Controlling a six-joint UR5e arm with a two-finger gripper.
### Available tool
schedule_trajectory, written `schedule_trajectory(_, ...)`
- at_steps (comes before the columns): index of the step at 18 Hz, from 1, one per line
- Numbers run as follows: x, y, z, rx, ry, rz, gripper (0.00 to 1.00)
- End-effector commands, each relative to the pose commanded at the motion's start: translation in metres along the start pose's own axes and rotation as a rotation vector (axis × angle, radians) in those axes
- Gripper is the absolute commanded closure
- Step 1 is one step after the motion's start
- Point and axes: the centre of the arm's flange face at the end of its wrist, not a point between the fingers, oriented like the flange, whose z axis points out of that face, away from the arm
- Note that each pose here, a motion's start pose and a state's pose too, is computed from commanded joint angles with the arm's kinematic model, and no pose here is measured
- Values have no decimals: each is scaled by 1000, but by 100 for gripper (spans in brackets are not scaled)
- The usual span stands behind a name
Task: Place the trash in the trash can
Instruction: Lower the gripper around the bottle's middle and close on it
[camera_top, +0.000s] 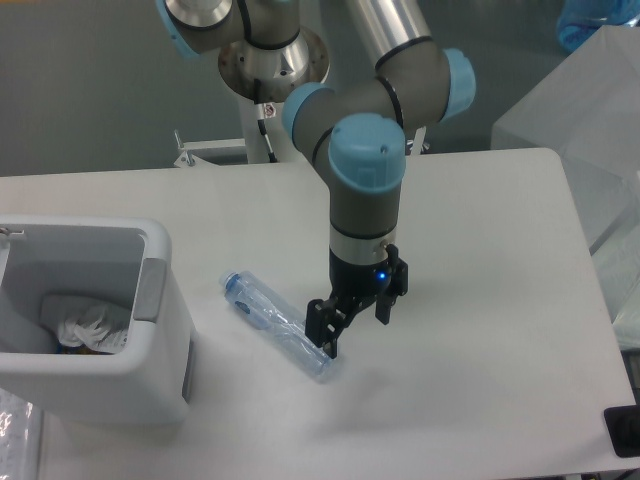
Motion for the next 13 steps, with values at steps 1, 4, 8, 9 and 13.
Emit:
schedule_trajectory(1, 0, 0, 7, -10, -7, 0, 0)
schedule_trajectory(4, 6, 6, 25, -36, -21, 15, 0)
schedule_trajectory(8, 14, 13, 35, -41, -67, 40, 0)
schedule_trajectory(9, 15, 13, 36, -38, -66, 39, 0)
schedule_trajectory(13, 14, 14, 52, -63, -77, 3, 0)
